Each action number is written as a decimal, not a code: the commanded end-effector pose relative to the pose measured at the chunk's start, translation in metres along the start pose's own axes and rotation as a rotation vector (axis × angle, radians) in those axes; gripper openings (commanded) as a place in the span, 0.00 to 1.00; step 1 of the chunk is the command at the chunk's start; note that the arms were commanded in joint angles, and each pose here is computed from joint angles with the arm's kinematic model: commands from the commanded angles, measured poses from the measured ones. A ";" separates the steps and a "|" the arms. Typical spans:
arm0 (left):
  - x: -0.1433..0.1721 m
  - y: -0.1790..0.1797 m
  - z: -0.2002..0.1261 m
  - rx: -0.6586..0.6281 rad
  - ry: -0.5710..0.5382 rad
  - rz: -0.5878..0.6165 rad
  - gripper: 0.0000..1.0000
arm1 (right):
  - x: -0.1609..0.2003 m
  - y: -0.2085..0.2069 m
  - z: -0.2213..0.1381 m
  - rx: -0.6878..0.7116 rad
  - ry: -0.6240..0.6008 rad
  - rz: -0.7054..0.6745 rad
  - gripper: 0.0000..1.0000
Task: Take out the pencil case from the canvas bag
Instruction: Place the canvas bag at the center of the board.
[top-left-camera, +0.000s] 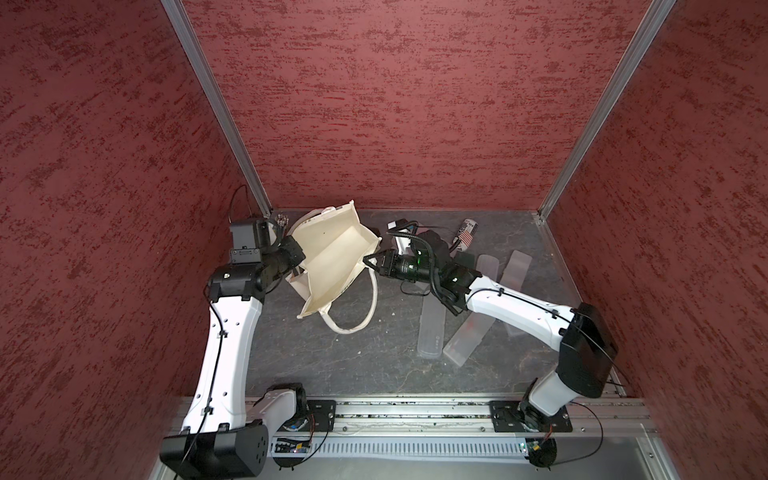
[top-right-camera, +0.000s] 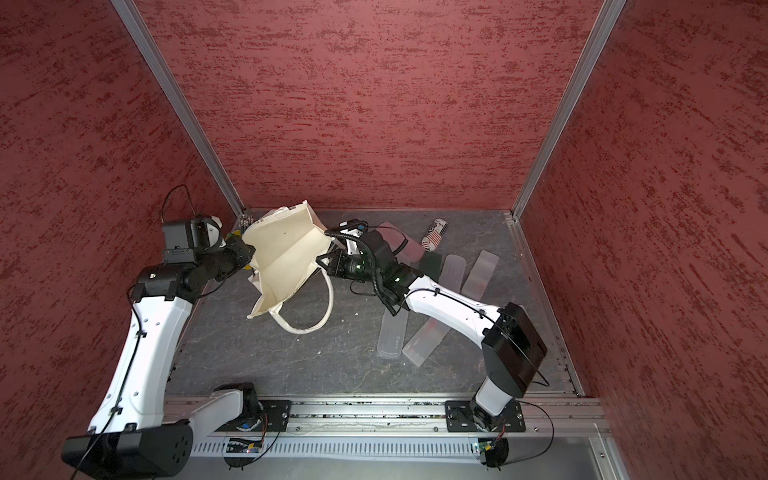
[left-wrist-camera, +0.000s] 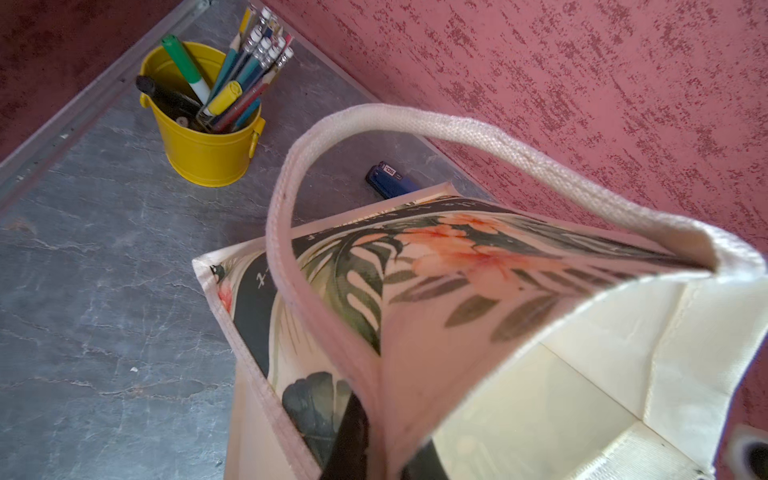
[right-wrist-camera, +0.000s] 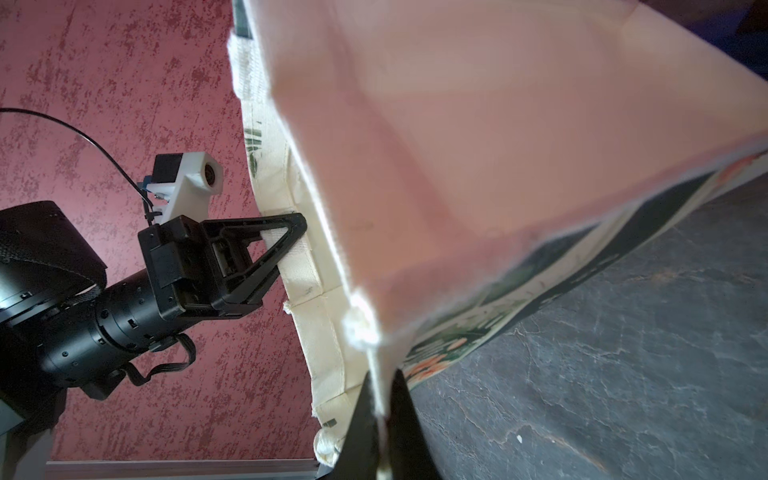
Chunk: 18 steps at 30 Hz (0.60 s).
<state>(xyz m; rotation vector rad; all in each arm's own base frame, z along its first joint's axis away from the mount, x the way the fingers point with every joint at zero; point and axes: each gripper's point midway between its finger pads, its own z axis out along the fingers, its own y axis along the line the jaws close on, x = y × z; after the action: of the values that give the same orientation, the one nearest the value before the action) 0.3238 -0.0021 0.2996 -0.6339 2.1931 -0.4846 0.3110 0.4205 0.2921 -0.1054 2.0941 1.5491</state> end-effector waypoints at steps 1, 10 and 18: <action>-0.014 -0.006 0.015 0.092 -0.001 -0.009 0.00 | -0.010 0.011 0.004 -0.084 -0.005 0.061 0.00; -0.024 0.016 0.050 0.051 0.081 -0.039 0.07 | -0.018 -0.025 0.014 -0.006 0.000 0.214 0.00; -0.031 0.019 0.046 0.040 0.033 -0.015 0.48 | -0.031 -0.033 0.015 0.007 -0.048 0.256 0.00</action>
<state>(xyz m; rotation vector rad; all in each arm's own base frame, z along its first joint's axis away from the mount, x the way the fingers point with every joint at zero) 0.3726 0.0207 0.2672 -0.6548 2.2439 -0.5754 0.3429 0.4169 0.2541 0.1714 2.2128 1.6336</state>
